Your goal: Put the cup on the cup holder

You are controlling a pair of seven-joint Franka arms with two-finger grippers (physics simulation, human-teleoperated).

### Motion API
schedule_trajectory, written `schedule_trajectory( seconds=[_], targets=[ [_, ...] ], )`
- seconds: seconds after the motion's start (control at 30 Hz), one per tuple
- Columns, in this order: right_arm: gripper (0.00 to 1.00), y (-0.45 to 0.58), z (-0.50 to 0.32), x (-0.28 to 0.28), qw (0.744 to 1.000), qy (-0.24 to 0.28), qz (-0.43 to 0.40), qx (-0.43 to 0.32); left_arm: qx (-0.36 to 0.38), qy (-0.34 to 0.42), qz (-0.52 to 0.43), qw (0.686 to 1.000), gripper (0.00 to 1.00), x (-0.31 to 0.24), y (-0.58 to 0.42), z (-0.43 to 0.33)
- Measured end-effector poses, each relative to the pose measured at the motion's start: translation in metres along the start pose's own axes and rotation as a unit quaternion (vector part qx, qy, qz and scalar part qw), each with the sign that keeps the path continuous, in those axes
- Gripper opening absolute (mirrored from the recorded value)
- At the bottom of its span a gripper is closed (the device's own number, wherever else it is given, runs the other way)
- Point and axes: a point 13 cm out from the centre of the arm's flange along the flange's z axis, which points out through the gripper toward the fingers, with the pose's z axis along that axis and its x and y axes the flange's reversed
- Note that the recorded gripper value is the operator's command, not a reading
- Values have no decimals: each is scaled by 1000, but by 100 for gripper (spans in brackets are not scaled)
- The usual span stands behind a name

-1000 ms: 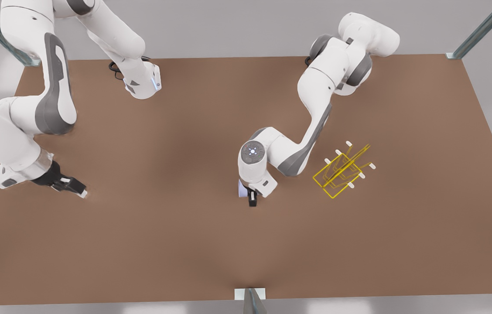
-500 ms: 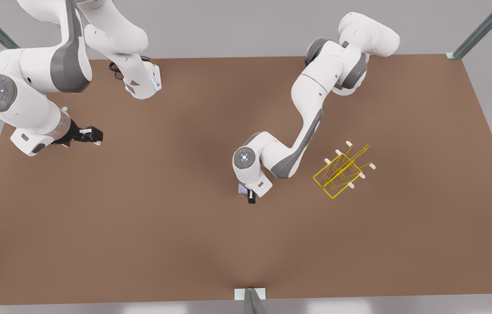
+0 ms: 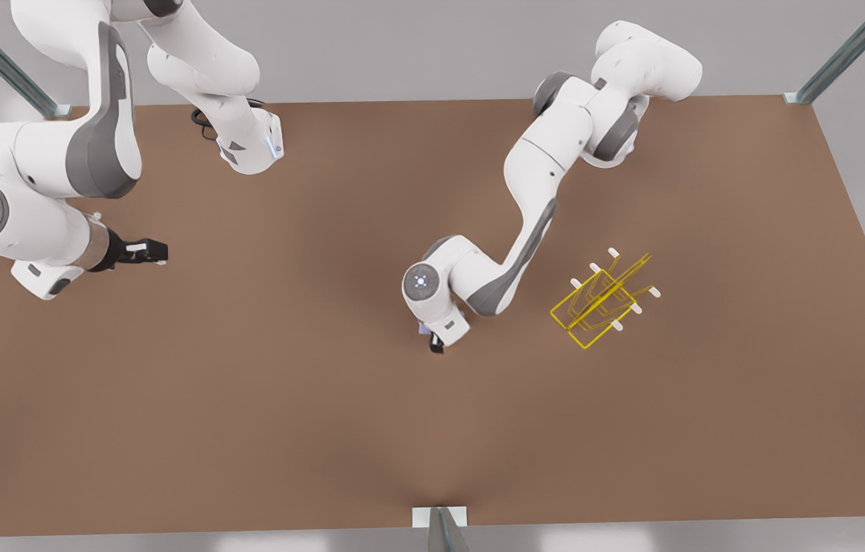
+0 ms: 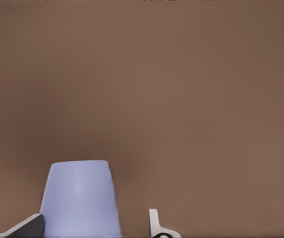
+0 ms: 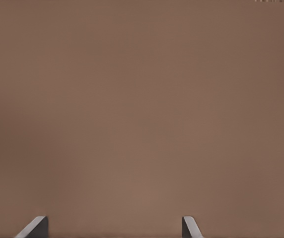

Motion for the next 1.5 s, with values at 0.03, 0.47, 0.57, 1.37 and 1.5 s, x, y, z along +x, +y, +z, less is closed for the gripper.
schedule_trajectory(
  seconds=[0.03, 0.47, 0.57, 1.37, 1.5],
  targets=[
    [100, -1, 0, 0, 1000, 0, -1, 0, 1, 1, 2, 1000, 100, -1, -1, -10],
    [100, -4, -27, -40, 995, -98, -10, 14, -13, -7, 19, 1000, 100, -19, -1, -38],
    [100, -10, -35, -45, 993, -119, -2, 16, -20, -10, 19, 1000, 100, -28, -3, -30],
    [100, 0, -33, -58, 991, -134, 1, 12, -32, 34, -20, 999, 100, -25, -11, 19],
    [100, 0, -32, -58, 991, -133, 2, 12, -27, 44, -39, 998, 100, -22, -14, 20]
  ],
)
